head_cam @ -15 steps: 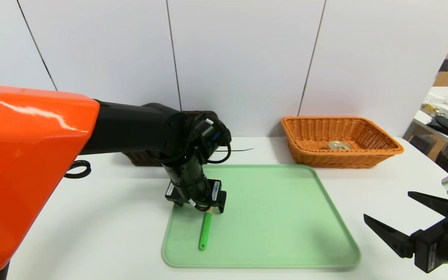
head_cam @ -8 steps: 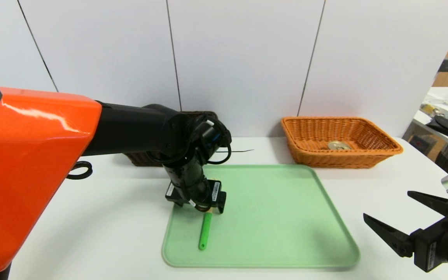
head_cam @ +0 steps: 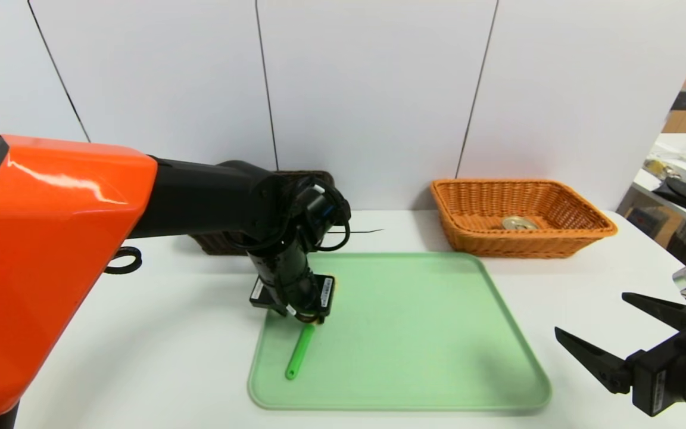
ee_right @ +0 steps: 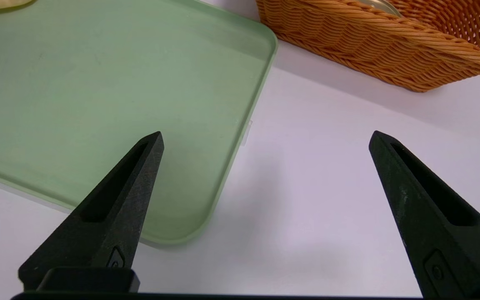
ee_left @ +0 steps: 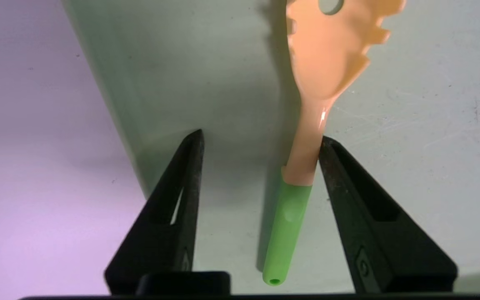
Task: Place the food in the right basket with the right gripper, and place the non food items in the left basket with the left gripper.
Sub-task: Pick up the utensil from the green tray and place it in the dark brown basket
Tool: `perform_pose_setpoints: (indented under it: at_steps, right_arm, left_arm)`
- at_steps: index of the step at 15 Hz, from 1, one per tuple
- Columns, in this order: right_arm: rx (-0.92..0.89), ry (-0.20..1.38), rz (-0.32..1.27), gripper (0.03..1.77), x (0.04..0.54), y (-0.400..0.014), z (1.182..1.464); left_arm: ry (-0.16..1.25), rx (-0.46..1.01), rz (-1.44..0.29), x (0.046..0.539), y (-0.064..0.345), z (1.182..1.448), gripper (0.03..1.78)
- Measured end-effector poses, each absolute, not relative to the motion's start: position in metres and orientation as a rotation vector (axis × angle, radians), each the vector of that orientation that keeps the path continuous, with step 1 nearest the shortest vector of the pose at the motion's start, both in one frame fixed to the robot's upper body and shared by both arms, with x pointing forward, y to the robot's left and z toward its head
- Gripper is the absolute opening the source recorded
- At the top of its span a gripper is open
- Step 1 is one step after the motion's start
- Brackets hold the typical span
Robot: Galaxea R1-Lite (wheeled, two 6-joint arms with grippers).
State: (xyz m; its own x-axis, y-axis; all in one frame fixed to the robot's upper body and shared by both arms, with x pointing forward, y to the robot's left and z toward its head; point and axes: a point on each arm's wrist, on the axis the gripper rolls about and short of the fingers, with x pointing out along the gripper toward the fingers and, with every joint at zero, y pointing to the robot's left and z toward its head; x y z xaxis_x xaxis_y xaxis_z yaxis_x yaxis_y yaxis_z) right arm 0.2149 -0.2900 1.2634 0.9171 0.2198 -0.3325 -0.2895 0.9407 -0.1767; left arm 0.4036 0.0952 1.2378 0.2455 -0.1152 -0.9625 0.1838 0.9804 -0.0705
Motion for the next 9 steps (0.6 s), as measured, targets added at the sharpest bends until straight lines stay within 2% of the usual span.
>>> perform_pose_setpoints:
  at_steps: [2, 4, 9]
  right_arm:
    - [-0.225, 0.315, 0.264, 1.7, 0.215, -0.29, 1.2633]
    - [-0.226, 0.315, 0.264, 1.7, 0.215, -0.2899, 1.2633]
    - [-0.226, 0.316, 0.264, 1.7, 0.215, -0.2899, 1.2633]
  left_arm:
    - [1.311, 0.061, -0.205, 0.4035, 0.0952, 1.2369, 0.75]
    - [1.318, 0.057, -0.211, 0.4031, 0.0948, 1.2358, 0.06]
    - [1.317, 0.062, -0.21, 0.4025, 0.0949, 1.2363, 0.06]
